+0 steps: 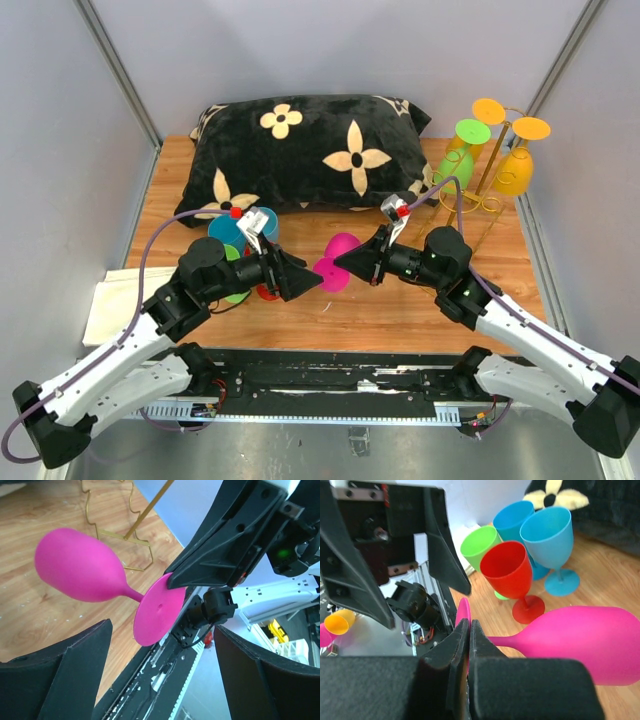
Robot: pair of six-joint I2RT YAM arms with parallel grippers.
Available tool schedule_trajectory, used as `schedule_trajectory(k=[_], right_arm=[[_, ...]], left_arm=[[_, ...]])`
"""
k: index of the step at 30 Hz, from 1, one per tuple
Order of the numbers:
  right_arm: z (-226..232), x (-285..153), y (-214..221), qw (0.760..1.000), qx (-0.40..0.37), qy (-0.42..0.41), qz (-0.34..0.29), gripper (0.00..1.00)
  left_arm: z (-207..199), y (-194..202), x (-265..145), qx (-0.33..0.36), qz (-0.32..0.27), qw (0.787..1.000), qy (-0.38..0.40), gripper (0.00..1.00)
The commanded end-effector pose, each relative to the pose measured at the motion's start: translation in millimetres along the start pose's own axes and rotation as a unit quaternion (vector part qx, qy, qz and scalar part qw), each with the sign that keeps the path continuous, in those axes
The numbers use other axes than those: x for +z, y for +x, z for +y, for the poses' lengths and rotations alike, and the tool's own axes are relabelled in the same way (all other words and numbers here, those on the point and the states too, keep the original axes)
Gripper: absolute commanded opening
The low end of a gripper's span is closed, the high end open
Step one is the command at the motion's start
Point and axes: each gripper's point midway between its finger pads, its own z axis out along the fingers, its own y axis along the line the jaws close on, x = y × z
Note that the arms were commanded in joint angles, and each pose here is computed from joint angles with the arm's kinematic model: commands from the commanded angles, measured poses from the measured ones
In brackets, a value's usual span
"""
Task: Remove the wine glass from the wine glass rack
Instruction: Place the wine glass at the center of the board.
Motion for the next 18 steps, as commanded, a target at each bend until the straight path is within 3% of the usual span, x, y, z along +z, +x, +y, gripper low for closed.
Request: schedule_trajectory(k=[1, 6, 15, 18], right_arm=[[23, 0, -36, 0.997, -0.018, -0.04, -0.07, 0.01], [28, 3, -32, 0.997, -0.012, -0.057, -0.06, 0.01], [34, 1, -25, 0.996, -0.015, -0.076, -0.045, 0.01], [34, -2, -25, 0.996, -0.019, -0.074, -0.044, 0.01]], left_arm=[[-13, 4, 7, 0.005, 0.01, 0.999, 0.045, 0.85], [-17, 1, 11, -0.003, 0.001, 0.998, 0.061, 0.71], [-25, 2, 16, -0.012, 0.002, 0.996, 0.09, 0.37], [-27, 1, 16, -0.012, 0.0, 0.995, 0.095, 0.17]])
